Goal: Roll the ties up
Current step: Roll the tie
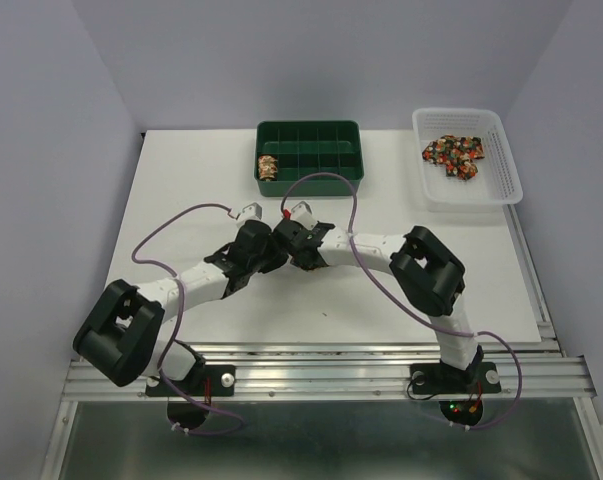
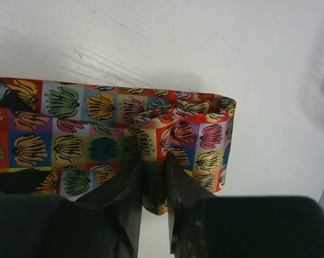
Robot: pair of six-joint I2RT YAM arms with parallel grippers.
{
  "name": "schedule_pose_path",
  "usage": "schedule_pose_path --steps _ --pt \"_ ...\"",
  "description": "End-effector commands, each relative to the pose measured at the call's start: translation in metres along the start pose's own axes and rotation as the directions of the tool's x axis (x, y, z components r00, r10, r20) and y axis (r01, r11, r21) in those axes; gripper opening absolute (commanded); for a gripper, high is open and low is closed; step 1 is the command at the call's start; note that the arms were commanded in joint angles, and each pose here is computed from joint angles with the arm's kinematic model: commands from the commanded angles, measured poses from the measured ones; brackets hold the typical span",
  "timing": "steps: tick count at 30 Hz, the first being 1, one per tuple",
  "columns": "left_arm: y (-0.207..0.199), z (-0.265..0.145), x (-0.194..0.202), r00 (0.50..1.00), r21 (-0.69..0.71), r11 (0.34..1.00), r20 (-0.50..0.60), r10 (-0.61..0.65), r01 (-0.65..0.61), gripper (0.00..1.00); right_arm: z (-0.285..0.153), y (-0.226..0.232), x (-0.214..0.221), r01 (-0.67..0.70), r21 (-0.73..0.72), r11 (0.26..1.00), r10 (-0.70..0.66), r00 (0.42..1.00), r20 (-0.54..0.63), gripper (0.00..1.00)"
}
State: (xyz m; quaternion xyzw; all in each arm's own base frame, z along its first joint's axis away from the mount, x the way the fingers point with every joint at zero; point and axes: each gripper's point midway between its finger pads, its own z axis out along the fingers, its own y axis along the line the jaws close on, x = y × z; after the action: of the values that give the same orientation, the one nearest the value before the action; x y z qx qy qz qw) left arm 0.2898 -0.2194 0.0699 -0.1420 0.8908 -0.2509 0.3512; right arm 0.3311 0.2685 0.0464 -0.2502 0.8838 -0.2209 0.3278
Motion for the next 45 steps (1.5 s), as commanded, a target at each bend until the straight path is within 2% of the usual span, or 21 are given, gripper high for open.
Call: schedule_pose_path --steps 1,6,13,15,22,24,25,27,28,32,36,37,39,40,42,43,45 --pt "0.0 -0.007 -0.01 0.999 0.005 1.0 0.04 -0.012 0.012 0.21 -0.013 0.025 -0.009 -0.103 -0.144 0.984 0.108 0.994 0.027 0.14" --pt "0.0 -0.008 -0.01 0.999 0.008 1.0 0.044 -0.01 0.009 0.21 -0.012 0.032 -0.009 -0.133 -0.163 0.978 0.137 0.99 0.015 0.2" --pt "0.001 -0.009 -0.01 0.999 0.01 1.0 0.046 -0.003 0.002 0.21 -0.016 0.036 -0.014 -0.183 -0.206 0.961 0.189 0.982 0.009 0.47" --pt "-0.001 -0.009 -0.011 0.999 0.013 1.0 0.049 -0.002 0.001 0.21 -0.019 0.035 -0.015 -0.208 -0.228 0.951 0.215 0.977 0.004 0.5" --pt "-0.003 -0.006 -0.011 0.999 0.019 1.0 0.042 0.001 -0.002 0.21 -0.017 0.031 -0.019 -0.318 -0.3 0.899 0.328 0.945 -0.018 0.73" --pt "-0.005 -0.006 -0.011 0.999 0.024 1.0 0.043 0.003 -0.004 0.21 -0.017 0.033 -0.019 -0.341 -0.323 0.883 0.35 0.936 -0.033 0.76" --pt "-0.005 -0.006 -0.012 0.999 0.024 1.0 0.045 0.001 -0.002 0.21 -0.014 0.031 -0.019 -0.37 -0.327 0.87 0.377 0.925 -0.043 0.82" --pt "-0.006 -0.006 -0.012 0.999 0.028 1.0 0.046 -0.001 0.0 0.21 -0.012 0.031 -0.019 -0.412 -0.337 0.847 0.415 0.907 -0.065 0.87" --pt "-0.006 -0.006 -0.011 0.999 0.029 1.0 0.042 -0.004 0.003 0.21 -0.01 0.028 -0.019 -0.431 -0.335 0.838 0.435 0.898 -0.067 0.94" --pt "-0.01 -0.006 -0.01 0.999 0.05 0.999 0.036 -0.009 0.007 0.21 -0.011 0.029 -0.024 -0.486 -0.379 0.788 0.492 0.866 -0.086 1.0" --pt "-0.013 -0.008 -0.011 0.999 0.066 0.998 0.038 -0.013 0.01 0.21 -0.015 0.029 -0.031 -0.575 -0.441 0.69 0.581 0.802 -0.137 1.0" --pt "-0.014 -0.008 -0.009 0.999 0.07 0.997 0.033 -0.016 0.013 0.21 -0.011 0.025 -0.031 -0.625 -0.433 0.649 0.627 0.762 -0.16 1.0" --pt "-0.016 -0.009 -0.007 0.999 0.081 0.997 0.033 -0.02 0.018 0.21 -0.01 0.022 -0.032 -0.668 -0.441 0.6 0.667 0.721 -0.185 1.0" --pt "-0.02 -0.01 -0.008 0.999 0.098 0.995 0.041 -0.027 0.023 0.21 -0.012 0.017 -0.039 -0.709 -0.449 0.544 0.712 0.673 -0.2 1.0" --pt "-0.023 -0.01 -0.005 0.999 0.111 0.994 0.038 -0.029 0.025 0.21 -0.01 0.017 -0.031 -0.746 -0.445 0.496 0.737 0.633 -0.238 1.0" --pt "-0.026 -0.01 -0.006 0.998 0.122 0.992 0.042 -0.039 0.034 0.22 -0.011 0.01 -0.037 -0.778 -0.448 0.44 0.776 0.581 -0.246 1.0" --pt "-0.029 -0.008 -0.005 0.998 0.13 0.991 0.037 -0.044 0.039 0.22 -0.014 0.007 -0.038 -0.802 -0.459 0.383 0.801 0.536 -0.266 1.0"
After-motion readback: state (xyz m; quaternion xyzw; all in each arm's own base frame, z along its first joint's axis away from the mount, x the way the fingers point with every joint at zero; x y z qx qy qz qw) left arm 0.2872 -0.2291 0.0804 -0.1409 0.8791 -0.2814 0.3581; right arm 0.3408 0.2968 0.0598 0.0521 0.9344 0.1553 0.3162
